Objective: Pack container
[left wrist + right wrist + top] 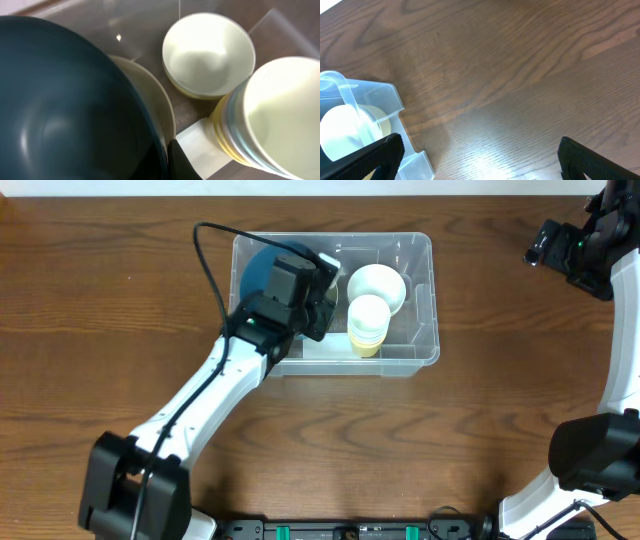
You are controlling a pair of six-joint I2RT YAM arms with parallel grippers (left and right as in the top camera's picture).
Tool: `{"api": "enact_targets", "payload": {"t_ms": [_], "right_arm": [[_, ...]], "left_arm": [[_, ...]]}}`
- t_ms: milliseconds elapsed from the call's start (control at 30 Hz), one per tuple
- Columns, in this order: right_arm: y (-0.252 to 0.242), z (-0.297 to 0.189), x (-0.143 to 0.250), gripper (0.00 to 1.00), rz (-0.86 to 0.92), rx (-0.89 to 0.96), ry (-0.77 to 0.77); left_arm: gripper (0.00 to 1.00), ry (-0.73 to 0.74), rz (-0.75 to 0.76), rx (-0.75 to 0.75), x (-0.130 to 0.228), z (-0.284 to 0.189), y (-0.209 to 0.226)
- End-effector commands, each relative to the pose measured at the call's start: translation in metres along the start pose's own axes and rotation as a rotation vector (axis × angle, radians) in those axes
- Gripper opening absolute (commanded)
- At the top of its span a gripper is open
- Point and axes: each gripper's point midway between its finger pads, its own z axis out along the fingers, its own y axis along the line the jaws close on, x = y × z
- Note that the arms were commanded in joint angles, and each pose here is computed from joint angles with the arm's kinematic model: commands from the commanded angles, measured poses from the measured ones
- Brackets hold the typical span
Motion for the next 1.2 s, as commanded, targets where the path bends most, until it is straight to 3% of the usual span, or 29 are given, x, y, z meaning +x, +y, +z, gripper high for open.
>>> {"api": "enact_targets", "payload": {"t_ms": [0,67,133,267,567,700,867,1167], "right_arm": [[0.000,-0.012,-0.004,0.99,0.016,-0.009,-0.030],[0.000,-0.012,-0.004,0.99,0.016,-0.009,-0.030],[0.000,-0.012,-0.004,0.99,0.016,-0.009,-0.030],[0.000,-0.012,-0.004,0.99,0.016,-0.009,-0.030],[0.000,-0.012,-0.004,0.99,0.016,-0.009,-0.030],[0.000,-0.012,-0.004,0.99,0.016,-0.009,-0.030],[0.000,-0.012,-0.004,0.99,0.016,-0.009,-0.030],[0.000,-0.012,-0.004,0.99,0.016,-0.009,-0.030]], "left_arm": [[0.06,0.014,0.021,-0.010,0.004,0.006,0.002],[0.07,0.018,0.022,-0.009,0.005,0.008,0.002],[0.14,0.015,0.022,-0.009,0.005,0.008,0.002],[0.54,0.007,0.022,-0.010,0.003,0.008,0.002],[0.99,-0.040,0.008,-0.053,-0.011,-0.009,0.017],[0.98,-0.139,-0.003,-0.086,-0.036,-0.048,0.026],[0.98,-0.287,-0.104,-0.248,-0.061,-0.121,0.056],[0.98,-0.475,-0.156,-0.445,-0.057,-0.255,0.073]]}}
